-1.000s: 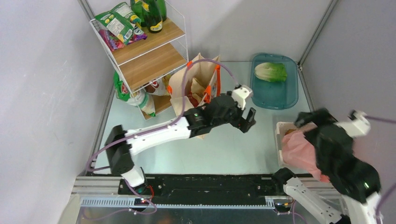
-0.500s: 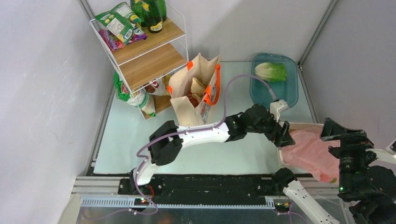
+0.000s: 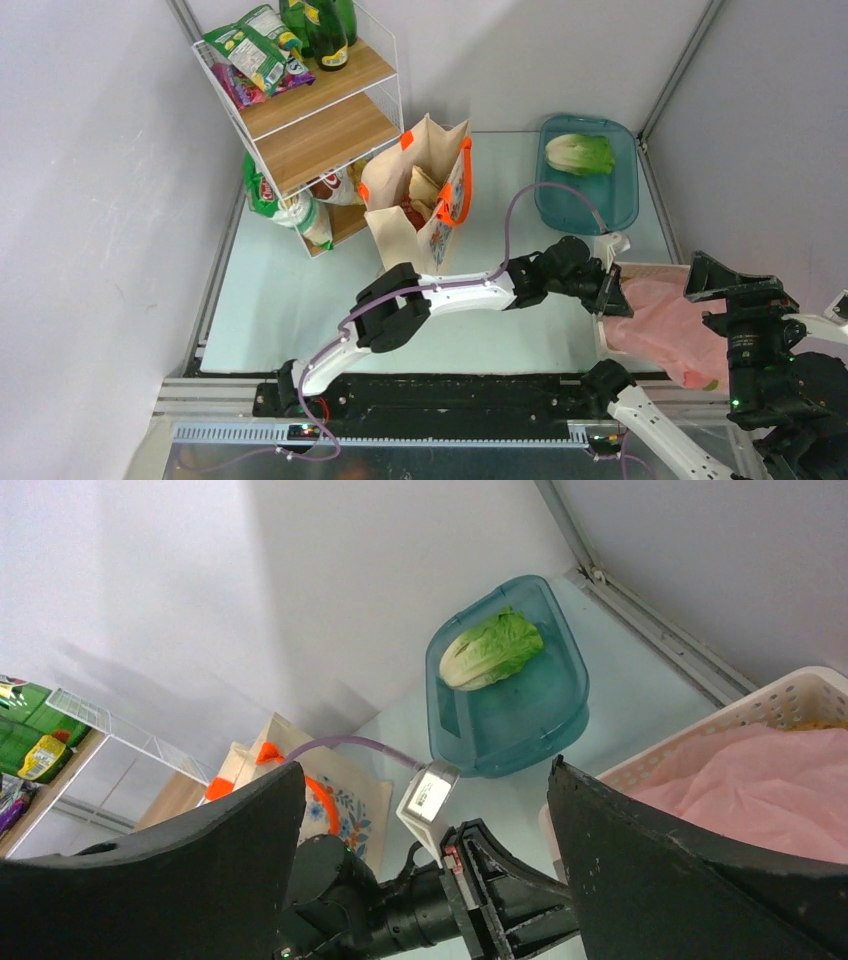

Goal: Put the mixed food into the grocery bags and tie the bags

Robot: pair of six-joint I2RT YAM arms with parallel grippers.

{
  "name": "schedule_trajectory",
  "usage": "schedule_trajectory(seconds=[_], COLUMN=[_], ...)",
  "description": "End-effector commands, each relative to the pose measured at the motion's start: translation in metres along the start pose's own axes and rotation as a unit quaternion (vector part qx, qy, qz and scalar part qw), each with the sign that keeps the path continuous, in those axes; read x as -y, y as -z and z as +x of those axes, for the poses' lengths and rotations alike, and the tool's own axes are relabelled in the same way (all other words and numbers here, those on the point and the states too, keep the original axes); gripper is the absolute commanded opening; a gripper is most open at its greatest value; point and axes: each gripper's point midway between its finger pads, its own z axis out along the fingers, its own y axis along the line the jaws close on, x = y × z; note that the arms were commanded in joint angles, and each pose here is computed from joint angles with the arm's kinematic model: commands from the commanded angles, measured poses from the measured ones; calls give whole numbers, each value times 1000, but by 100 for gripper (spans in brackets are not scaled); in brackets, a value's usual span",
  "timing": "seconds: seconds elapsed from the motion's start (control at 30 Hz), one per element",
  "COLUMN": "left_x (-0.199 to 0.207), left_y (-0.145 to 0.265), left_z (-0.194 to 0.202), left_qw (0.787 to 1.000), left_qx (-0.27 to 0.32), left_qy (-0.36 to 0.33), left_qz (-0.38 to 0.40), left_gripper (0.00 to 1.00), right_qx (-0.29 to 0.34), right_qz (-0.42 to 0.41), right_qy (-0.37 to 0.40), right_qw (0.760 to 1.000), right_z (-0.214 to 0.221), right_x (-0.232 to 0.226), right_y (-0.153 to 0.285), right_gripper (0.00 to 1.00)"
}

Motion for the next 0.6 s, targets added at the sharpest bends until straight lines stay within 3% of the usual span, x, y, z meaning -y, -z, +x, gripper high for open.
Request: schedule_trajectory(seconds=[0.0,0.5,0.53,0.57], left_x=[37,36,35,33], left_y=[13,58,60,62], left_z=[-34,-37,-37,-37], left_qw=[998,995,994,993], left_qx=[35,70,73,76], left_qy=[-33,-62,-66,-65], left_qz=[33,-45,-51,-59], left_gripper=[1,0,4,23], right_qx=[6,-3,-3,-5], right_qz=[6,1,2,5], right_qy=[-7,-27,-27,-24], right_qw=[1000,1000,1000,1000], right_z=[-4,-3,-3,-2], right_x=[5,15,15,16], right_y=[0,0,0,-1], right_gripper=[92,94,95,96])
